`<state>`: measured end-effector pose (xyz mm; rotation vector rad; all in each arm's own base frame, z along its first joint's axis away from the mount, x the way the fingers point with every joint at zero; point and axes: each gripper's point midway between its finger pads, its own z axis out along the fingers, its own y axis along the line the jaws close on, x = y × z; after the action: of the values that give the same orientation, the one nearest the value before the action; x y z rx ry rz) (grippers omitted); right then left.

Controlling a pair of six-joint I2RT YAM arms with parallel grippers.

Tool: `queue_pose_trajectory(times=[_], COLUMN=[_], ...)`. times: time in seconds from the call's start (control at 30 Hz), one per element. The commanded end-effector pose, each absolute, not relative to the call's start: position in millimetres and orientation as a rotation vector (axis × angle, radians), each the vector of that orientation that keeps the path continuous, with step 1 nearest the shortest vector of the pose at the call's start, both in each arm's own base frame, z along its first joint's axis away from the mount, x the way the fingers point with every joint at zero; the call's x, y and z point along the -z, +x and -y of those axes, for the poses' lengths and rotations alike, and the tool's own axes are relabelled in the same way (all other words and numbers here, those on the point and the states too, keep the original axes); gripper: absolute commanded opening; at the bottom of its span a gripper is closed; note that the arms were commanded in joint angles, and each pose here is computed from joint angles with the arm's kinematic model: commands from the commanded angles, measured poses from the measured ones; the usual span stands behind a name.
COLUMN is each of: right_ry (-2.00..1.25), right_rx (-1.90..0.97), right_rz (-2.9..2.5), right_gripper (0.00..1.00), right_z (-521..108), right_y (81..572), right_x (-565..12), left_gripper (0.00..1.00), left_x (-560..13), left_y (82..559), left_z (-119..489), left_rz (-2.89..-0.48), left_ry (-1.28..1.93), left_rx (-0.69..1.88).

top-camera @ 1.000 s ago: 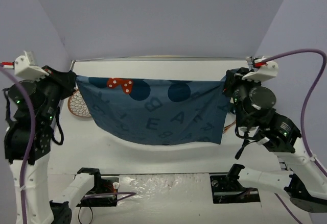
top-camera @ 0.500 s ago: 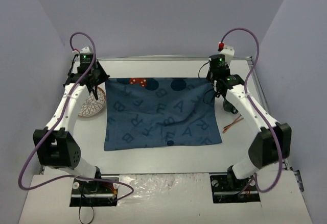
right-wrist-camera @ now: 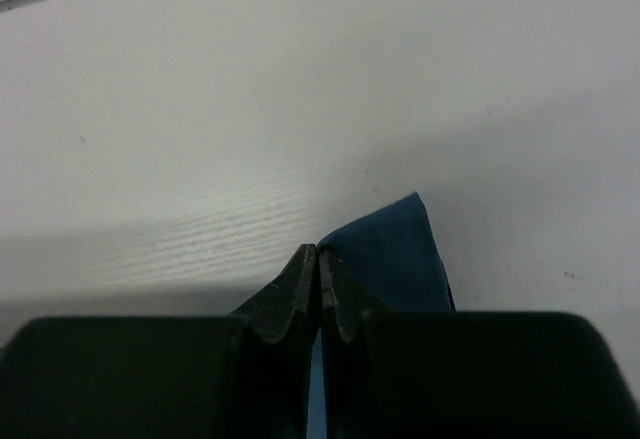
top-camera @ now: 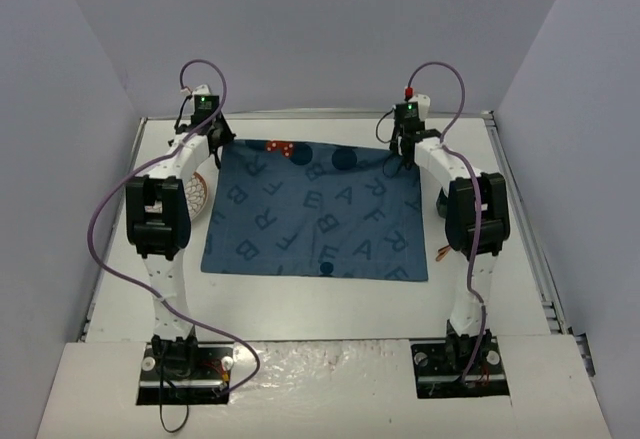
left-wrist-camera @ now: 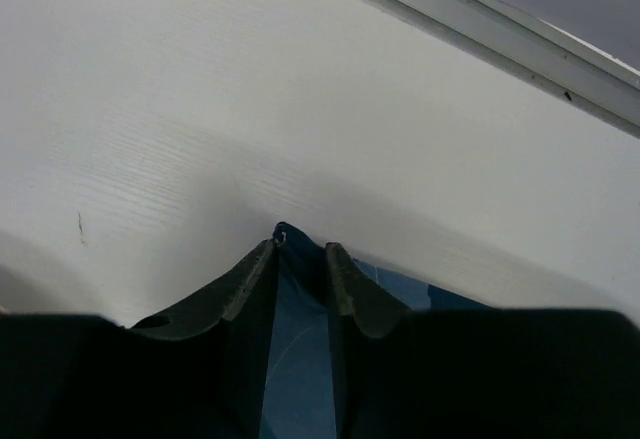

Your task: Set the dinner table for one person

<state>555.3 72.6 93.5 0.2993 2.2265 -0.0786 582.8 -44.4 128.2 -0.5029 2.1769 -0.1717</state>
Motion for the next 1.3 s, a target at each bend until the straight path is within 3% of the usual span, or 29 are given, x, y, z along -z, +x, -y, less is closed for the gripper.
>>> queue_pose_trajectory(times=[0.0,0.17,0.23,0.4,0.57,0.87,1.07,1.27], right_ry=[0.291,0.246,0.209,0.162,0.143,0.207,0.292,0.279], right_rx=[0.065,0.033,0.023,-0.099,-0.198,-0.274,-0.243,-0.188], right_rz=[-2.068,-2.013,-1.974,-1.936,-2.037,-2.243,-2.306,-2.338], right_gripper=[0.10,0.29,0.47,0.84,0.91,0.91,0.91,0.91], right_z=[-67.2,-73.4,-74.8,-89.4,-106.2,-116.5,-114.7,-111.1], right_y=[603.3,617.6,616.6,583.4,524.6,448.1,431.0,443.6], right_x=[-140.1,-168.4,-194.2,-239.6,-210.8,-115.0,-58.9,-27.5], left_gripper=[0.33,0.62,0.81,0.97,0.97,0.97,0.97,0.97], left_x=[-208.9,-222.2,-249.8,-262.2,-250.0,-134.6,-82.4,-51.5], left_y=[625.6,628.5,618.6,574.2,514.1,438.4,421.2,419.6], left_z=[39.3,48.5,52.2,74.3,112.3,130.5,137.6,138.4], left_rz=[-1.929,-1.912,-1.862,-1.917,-2.015,-2.252,-2.361,-2.411], left_ry=[-0.450,-0.400,-0.371,-0.276,-0.182,-0.316,-0.364,-0.439], left_rx=[0.175,0.210,0.232,0.230,0.188,0.207,0.185,0.172])
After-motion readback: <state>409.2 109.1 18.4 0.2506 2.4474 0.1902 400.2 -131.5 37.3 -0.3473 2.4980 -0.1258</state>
